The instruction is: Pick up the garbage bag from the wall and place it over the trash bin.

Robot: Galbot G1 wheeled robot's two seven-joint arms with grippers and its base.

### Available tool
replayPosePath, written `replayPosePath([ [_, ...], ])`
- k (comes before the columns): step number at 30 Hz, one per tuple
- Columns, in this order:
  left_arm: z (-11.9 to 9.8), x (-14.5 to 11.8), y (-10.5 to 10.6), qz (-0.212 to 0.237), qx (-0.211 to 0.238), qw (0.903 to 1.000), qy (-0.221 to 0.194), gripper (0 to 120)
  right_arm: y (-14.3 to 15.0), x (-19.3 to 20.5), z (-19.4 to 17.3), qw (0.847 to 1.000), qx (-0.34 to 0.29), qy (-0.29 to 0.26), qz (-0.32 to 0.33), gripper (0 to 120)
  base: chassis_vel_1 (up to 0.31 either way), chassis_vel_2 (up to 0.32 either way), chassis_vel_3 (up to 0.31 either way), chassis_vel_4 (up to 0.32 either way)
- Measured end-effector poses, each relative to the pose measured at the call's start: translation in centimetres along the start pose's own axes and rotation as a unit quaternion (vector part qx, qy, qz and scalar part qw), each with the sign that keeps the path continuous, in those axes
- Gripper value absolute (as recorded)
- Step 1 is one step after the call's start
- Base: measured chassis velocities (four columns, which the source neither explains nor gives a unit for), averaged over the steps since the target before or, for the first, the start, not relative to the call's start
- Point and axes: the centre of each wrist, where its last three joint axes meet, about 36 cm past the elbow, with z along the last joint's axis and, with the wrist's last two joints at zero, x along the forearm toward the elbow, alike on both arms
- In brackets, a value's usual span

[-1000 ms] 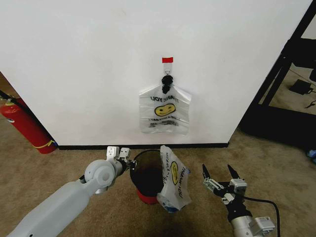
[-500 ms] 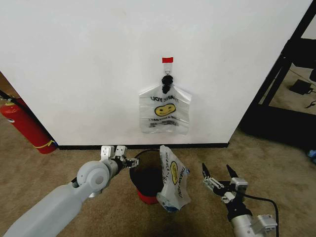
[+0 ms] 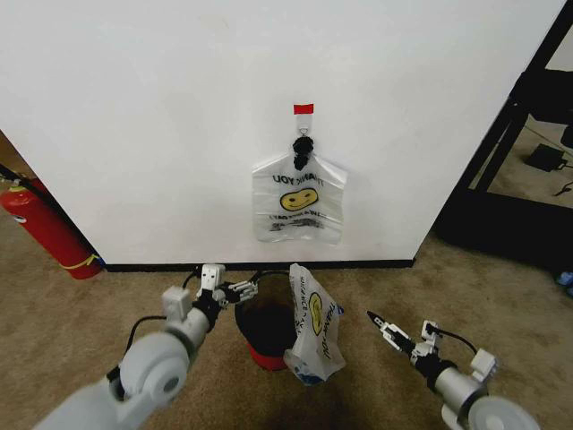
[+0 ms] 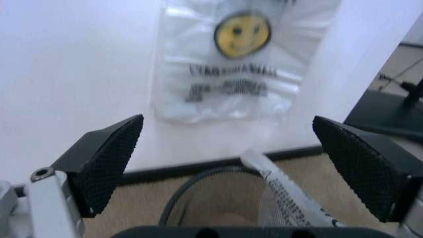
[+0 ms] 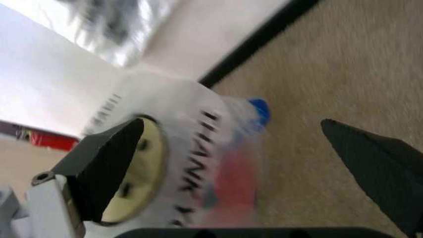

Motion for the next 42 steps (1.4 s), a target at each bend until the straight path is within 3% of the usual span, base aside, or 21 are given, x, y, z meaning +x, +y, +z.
replayPosePath([
  [2,0.8,0.9,-0.3,-0.001,-0.016,0.9998,-0.010,100,-2.1,-1.0,0.2,1.000,-0.017,0.013,-0.011,100,0.000,0.000,0.000,0.000],
  [6,1.4,1.3,-0.4,-0.005,-0.026,0.9996,-0.012,100,-3.7,-2.4,2.2,0.998,-0.049,0.021,-0.031,100,0.000,0.000,0.000,0.000],
  [20,0.9,1.5,-0.9,-0.005,-0.031,0.9993,-0.019,100,-3.4,-6.4,10.0,0.992,-0.087,0.065,-0.067,100,0.000,0.000,0.000,0.000],
  [39,0.3,1.2,-1.2,-0.009,-0.023,0.9995,-0.018,100,-3.2,-5.7,10.4,0.991,-0.064,0.064,-0.094,100,0.000,0.000,0.000,0.000],
  [42,0.1,1.3,-1.3,-0.009,-0.022,0.9995,-0.019,100,-3.2,-5.7,10.5,0.992,-0.060,0.062,-0.096,88,0.000,0.000,0.000,0.000],
])
